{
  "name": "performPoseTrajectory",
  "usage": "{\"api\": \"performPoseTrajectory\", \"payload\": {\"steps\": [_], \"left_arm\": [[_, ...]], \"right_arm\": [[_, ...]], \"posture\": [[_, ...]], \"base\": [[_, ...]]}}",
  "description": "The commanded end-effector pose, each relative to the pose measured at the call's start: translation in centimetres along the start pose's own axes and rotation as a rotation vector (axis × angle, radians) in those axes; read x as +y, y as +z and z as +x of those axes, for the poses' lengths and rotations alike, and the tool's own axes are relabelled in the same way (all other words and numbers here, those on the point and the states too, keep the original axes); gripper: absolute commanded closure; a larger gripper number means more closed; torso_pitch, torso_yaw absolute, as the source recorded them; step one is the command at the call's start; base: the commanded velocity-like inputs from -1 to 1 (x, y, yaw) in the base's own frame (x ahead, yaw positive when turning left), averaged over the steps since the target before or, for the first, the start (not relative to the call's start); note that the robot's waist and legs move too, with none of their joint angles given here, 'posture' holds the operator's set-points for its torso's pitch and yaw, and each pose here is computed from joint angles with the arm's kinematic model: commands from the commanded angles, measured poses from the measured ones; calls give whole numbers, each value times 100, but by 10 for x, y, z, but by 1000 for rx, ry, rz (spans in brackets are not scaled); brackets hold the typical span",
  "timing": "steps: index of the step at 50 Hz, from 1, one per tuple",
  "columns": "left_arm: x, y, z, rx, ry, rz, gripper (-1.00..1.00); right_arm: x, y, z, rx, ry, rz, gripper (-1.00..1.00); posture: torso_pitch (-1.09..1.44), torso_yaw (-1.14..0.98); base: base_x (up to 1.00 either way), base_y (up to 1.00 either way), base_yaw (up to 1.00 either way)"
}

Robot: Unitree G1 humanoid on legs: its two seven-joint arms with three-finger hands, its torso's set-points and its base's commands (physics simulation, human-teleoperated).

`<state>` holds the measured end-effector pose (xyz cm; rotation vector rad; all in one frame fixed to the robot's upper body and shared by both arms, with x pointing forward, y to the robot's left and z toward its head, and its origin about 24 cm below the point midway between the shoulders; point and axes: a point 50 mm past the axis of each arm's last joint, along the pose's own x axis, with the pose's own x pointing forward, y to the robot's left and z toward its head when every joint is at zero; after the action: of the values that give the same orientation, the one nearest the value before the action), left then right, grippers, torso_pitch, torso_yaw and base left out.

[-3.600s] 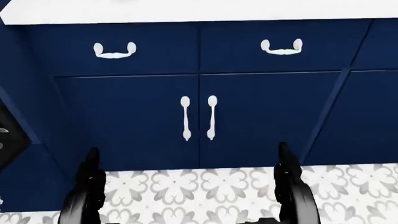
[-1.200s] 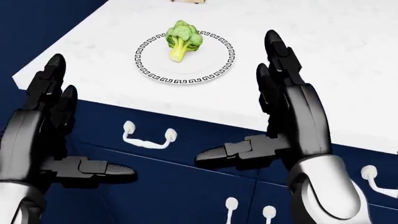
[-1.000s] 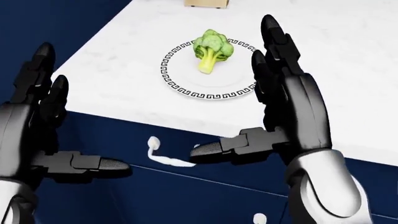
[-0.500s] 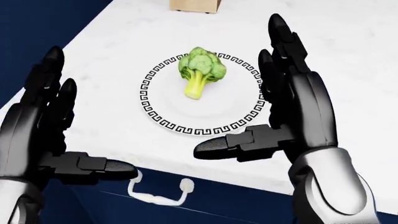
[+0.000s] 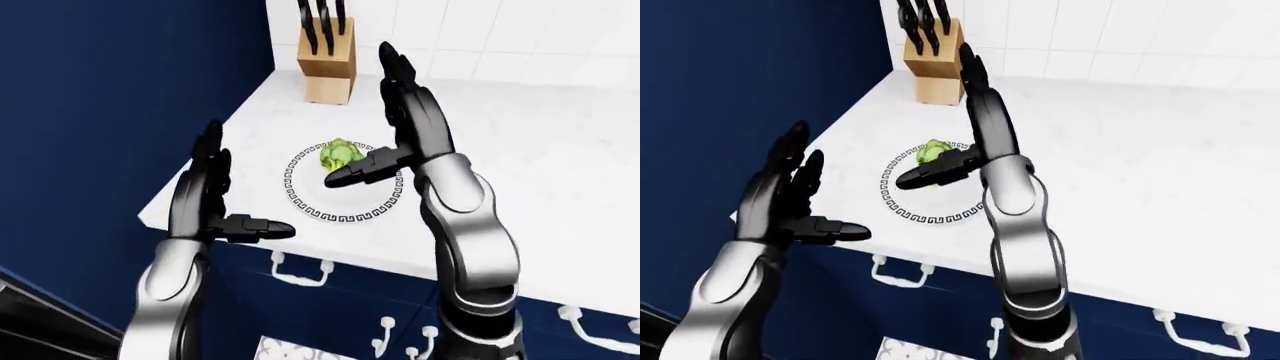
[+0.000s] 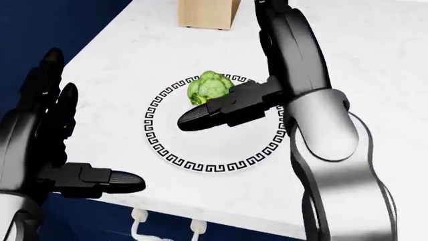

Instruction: Place the broccoli on the top rack of the oven.

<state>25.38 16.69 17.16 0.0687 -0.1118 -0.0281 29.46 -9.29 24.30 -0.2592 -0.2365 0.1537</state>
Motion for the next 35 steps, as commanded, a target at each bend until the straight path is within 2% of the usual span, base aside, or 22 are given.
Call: {"api": "performPoseTrajectory", "payload": {"steps": [1,4,7,12,16,19,26,35], "left_arm": [[1,16,-2,-92,8,14,-100],[1,17,-2,-92,6,15,-100],[1,18,-2,-93,6,17,-100],[1,19,0,-94,4,19,-100],[0,21,0,-97,4,20,-100],[0,20,-1,-96,4,19,-100],[1,19,1,-94,5,18,-100],[1,21,0,-96,4,21,-100]], "right_arm": [[-2,15,3,-72,2,-51,-100],[0,18,17,-67,34,-119,-100],[-4,16,33,-50,48,-147,-100],[-5,11,45,-52,84,-207,-100],[-1,7,52,-60,169,-269,-100],[-3,6,58,-61,165,-302,-100],[-8,-4,75,-30,154,-279,-99],[-15,-13,92,2,128,-286,-60]], "posture": [[0,0],[0,0],[0,0],[0,0],[0,0],[0,0],[0,0],[0,0]], "base": [[0,0,0],[0,0,0],[0,0,0],[0,0,0],[0,0,0],[0,0,0],[0,0,0],[0,0,0]]}}
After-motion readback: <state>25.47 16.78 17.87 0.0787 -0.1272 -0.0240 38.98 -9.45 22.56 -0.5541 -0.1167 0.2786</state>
